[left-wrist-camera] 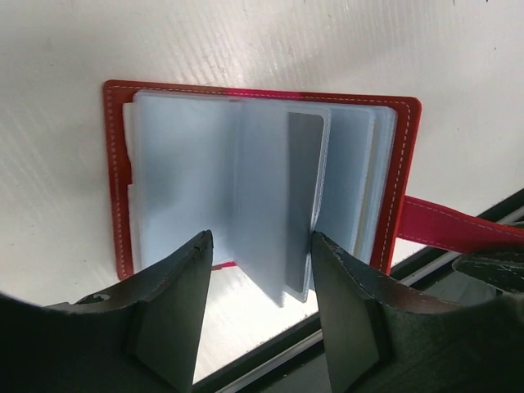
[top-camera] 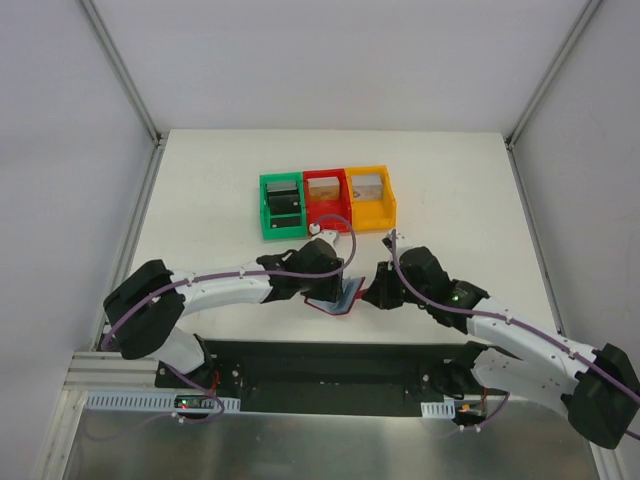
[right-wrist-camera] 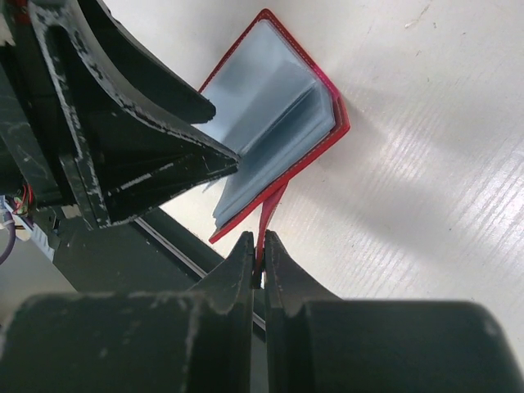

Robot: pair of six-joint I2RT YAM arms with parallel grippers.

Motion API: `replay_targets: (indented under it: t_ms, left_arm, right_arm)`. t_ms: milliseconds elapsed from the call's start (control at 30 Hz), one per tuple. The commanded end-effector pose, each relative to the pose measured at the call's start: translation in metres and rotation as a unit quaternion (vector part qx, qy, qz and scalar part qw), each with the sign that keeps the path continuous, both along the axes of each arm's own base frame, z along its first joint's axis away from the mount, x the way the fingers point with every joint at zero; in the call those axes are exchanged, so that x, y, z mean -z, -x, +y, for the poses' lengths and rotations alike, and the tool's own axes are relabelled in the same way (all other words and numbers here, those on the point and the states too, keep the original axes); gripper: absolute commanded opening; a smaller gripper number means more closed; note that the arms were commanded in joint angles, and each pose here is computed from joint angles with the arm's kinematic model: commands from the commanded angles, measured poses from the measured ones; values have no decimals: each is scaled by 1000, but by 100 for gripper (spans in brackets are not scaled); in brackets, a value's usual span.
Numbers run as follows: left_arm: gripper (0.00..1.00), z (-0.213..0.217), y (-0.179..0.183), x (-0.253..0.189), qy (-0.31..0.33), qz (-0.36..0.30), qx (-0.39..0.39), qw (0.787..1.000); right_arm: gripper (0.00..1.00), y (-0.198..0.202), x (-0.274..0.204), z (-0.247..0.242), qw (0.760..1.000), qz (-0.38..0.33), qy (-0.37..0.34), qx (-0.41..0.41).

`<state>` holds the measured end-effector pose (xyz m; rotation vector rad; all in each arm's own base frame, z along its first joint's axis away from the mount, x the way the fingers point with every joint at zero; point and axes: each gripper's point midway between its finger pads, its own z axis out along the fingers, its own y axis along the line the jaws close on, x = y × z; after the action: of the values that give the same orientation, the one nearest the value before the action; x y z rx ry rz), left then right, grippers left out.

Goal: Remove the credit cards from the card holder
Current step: Remove the credit card from the card holder.

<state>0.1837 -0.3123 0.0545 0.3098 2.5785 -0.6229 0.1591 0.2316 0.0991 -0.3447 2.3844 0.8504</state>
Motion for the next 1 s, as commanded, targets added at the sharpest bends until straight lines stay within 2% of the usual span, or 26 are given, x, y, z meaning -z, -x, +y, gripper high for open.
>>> replay_targets:
  t_ms: [0,267,567,900,967]
  left_arm:
    - [50,18,-11,-6,-1,-16,-34,999]
    - [53,32,-17,-14,3,-30,-50,998]
    - [55,21,-14,-20,22,-25,-25,999]
    - [40,-1,-17,1,9,0,11,1000]
    - [36,0,-17,6,4,1,10,1000]
  right_arm:
    - [1,-2,-8,-1,1000,-18,-5,-1]
    - [1,0,-7,-2,1000,-19,-5,-3]
    - [1,2,-3,-4,1000,-21,1,-14]
    - [1,2,7,-19,1000,-19,15,-3]
    - [5,2,7,-22,1000,-17,17,2]
